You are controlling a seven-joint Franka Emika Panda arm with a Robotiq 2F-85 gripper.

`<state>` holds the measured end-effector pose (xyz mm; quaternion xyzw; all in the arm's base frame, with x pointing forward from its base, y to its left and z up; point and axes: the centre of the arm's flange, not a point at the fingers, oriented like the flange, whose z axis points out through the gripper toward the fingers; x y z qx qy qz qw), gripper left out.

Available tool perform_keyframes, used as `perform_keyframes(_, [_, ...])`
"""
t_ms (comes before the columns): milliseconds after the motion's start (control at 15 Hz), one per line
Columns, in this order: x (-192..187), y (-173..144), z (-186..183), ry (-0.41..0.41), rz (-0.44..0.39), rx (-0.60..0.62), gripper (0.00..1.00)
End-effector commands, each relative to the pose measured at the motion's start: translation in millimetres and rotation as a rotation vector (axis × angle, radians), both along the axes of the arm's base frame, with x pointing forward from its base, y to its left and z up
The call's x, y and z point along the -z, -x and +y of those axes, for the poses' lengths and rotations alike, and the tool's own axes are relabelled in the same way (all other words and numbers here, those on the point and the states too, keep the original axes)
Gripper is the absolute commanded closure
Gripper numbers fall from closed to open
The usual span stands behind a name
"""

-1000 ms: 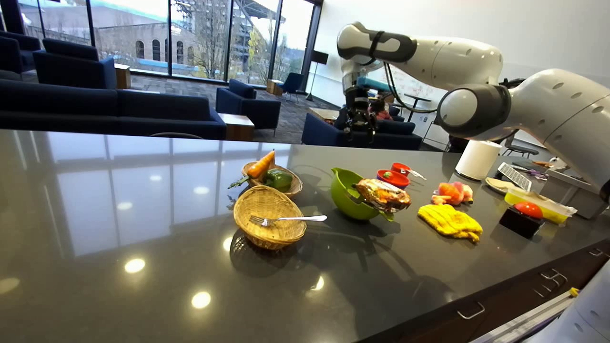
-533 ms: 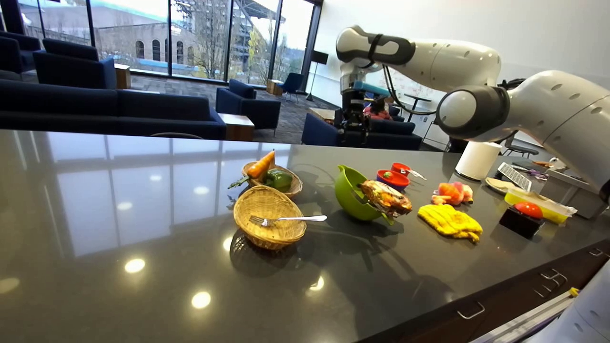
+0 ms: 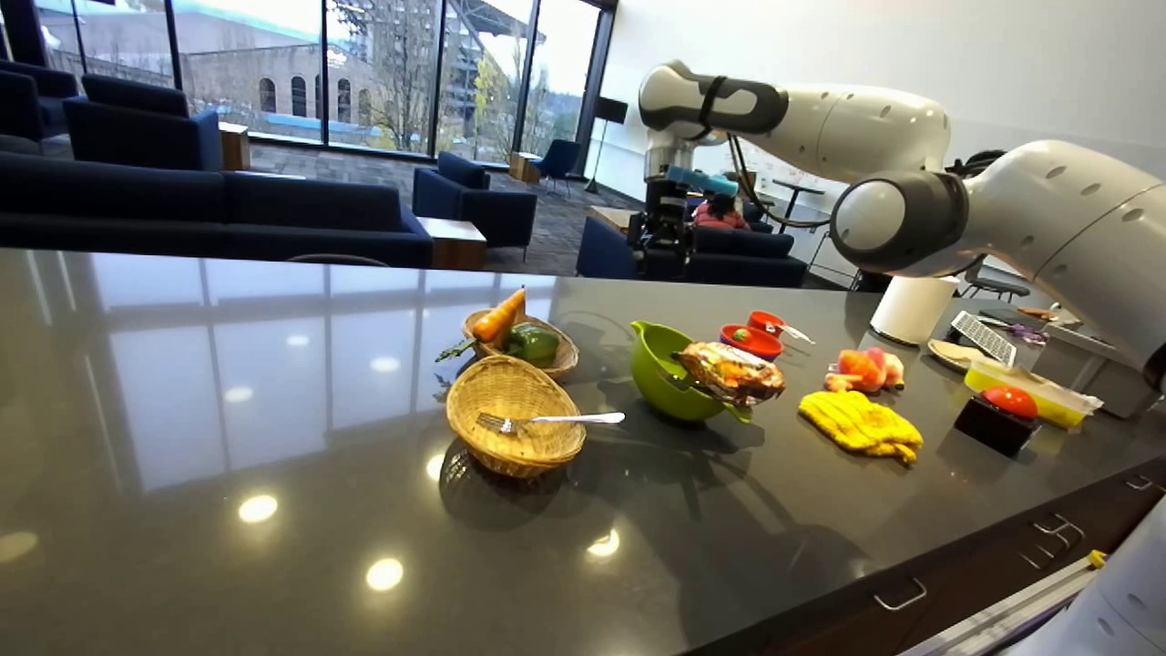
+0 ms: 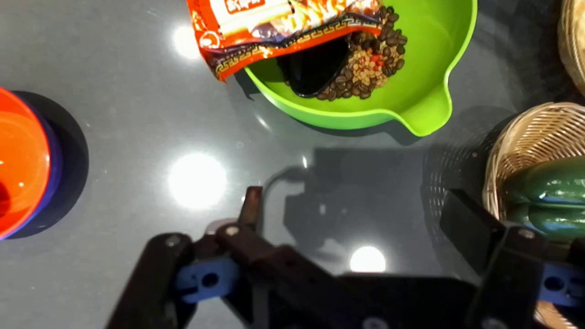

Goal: Put the brown packet inside the green bowl

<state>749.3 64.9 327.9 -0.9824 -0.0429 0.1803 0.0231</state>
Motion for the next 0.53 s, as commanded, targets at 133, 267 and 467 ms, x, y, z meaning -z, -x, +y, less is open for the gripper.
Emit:
perform_keyframes(133, [-6.1, 19.3, -11.3, 0.046, -0.137, -0.001, 0.0])
perform_keyframes(267, [-10.1, 14.2, -15.9, 0.061, -0.182, 0.011, 0.0])
perform_keyframes(467, [-15.8, 6.8, -24.4, 0.081, -0.254, 0.032, 0.0])
